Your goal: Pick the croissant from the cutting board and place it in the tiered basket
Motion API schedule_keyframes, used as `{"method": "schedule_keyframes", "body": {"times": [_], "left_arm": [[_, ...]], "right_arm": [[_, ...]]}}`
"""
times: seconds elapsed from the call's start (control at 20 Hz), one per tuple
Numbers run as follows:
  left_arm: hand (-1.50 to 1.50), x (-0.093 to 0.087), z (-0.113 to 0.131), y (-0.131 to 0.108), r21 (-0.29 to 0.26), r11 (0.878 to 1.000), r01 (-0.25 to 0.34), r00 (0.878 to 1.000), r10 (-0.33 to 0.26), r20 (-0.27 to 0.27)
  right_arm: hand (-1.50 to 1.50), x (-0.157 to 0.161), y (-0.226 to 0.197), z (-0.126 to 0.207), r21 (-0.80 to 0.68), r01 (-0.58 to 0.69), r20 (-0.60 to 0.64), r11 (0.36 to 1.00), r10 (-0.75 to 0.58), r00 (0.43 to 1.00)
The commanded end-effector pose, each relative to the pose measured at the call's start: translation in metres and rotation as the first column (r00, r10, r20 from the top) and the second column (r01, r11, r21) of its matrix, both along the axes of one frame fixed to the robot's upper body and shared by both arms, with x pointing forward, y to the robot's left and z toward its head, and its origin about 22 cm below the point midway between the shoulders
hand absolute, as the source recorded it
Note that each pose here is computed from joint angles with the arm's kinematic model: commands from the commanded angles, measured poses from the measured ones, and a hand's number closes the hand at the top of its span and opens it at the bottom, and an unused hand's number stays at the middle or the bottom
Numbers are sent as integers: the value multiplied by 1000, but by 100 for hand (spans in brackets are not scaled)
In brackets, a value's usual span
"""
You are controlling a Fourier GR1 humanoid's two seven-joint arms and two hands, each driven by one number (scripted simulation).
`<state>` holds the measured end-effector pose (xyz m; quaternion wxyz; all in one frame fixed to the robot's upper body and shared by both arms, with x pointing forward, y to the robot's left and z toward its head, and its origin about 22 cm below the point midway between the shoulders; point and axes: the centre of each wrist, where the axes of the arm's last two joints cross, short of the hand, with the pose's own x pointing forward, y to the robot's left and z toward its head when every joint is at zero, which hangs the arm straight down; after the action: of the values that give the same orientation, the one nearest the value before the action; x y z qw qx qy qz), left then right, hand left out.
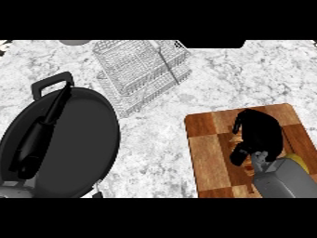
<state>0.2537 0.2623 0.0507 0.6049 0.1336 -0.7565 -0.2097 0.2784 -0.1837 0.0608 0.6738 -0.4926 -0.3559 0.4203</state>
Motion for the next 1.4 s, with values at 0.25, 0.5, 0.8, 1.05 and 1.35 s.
{"method": "schedule_keyframes", "body": {"times": [0.25, 0.5, 0.8, 1.05, 1.35], "left_arm": [[0, -5, -3, 2, 5, 999, -52, 998, 53, -17], [0, -9, -9, 2, 2, 999, -53, 998, 53, -14], [0, 1, 0, 4, 10, 999, -35, 999, 35, -8], [0, 5, 7, -2, -3, 1000, -13, 1000, 13, 17], [0, 5, 5, -4, -6, 1000, 10, 1000, -10, -12]], "right_arm": [[150, -55, 10, 2, -13, 355, 73, 935, -353, 933], [150, -90, 21, 20, 17, 461, 181, 887, -456, 871], [150, -119, 43, 99, 362, 364, 365, 858, -490, 792], [150, -145, 54, 136, 245, 307, 494, 920, -391, 777], [150, -139, 81, 150, 220, 216, 605, 951, -307, 735]]}}
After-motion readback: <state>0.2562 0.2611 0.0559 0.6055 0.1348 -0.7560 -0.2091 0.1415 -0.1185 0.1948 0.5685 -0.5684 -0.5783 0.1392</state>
